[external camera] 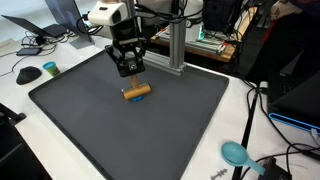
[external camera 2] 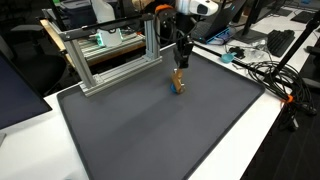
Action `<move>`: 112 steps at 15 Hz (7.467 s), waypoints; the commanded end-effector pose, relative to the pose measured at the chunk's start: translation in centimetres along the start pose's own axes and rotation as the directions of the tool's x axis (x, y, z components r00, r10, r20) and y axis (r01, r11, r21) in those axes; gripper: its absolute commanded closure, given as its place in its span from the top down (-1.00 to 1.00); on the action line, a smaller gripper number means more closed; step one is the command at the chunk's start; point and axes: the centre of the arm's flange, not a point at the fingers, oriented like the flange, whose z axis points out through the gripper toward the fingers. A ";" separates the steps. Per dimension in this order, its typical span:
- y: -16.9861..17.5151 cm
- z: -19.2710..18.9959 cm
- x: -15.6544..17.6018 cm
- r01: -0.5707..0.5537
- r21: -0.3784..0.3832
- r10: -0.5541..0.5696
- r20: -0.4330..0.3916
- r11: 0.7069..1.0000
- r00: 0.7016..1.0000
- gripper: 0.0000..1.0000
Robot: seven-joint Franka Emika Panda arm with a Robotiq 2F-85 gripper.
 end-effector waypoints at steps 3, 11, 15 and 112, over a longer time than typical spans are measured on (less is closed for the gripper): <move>0.7 2.6 0.5 0.008 0.027 -0.010 0.043 1.000 0.999 -0.57; 0.8 4.0 1.2 0.027 0.048 -0.030 0.080 0.999 0.996 -0.57; 0.9 4.6 1.0 0.032 0.058 -0.039 0.107 0.998 0.994 -0.57; 0.2 3.7 3.6 0.159 0.100 -0.159 -0.009 0.982 0.987 -0.57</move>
